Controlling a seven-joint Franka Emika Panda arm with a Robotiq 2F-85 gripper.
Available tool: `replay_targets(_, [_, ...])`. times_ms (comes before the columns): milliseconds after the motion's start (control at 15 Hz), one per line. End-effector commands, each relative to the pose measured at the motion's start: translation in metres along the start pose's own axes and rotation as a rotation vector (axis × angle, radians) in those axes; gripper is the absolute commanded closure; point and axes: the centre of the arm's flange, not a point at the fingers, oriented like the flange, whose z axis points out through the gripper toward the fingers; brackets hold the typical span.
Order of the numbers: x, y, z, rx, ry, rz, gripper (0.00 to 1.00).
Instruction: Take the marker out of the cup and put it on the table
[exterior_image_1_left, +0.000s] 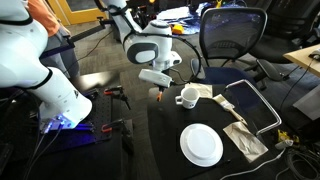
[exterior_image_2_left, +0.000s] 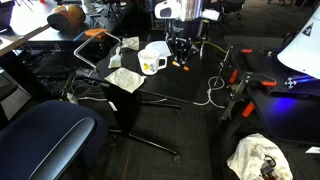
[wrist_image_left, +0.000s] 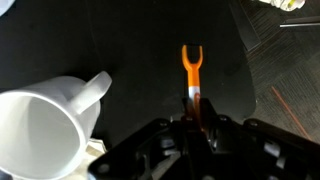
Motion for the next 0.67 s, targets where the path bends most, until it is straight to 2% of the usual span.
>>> replay_targets(0, [0.018,0.016,0.029,-0.020,-0.031,0.006,0.97])
replay_targets(267, [0.028,0.021,0.044,-0.016,-0.056,-0.012,0.97])
replay_targets(333, [0.031,0.021,0.046,-0.013,-0.059,-0.019,0.76])
replay_targets(400, [0.033,0.020,0.044,-0.019,-0.066,-0.021,0.62])
replay_targets(600, [0.030,0.017,0.026,-0.045,-0.058,-0.024,0.40])
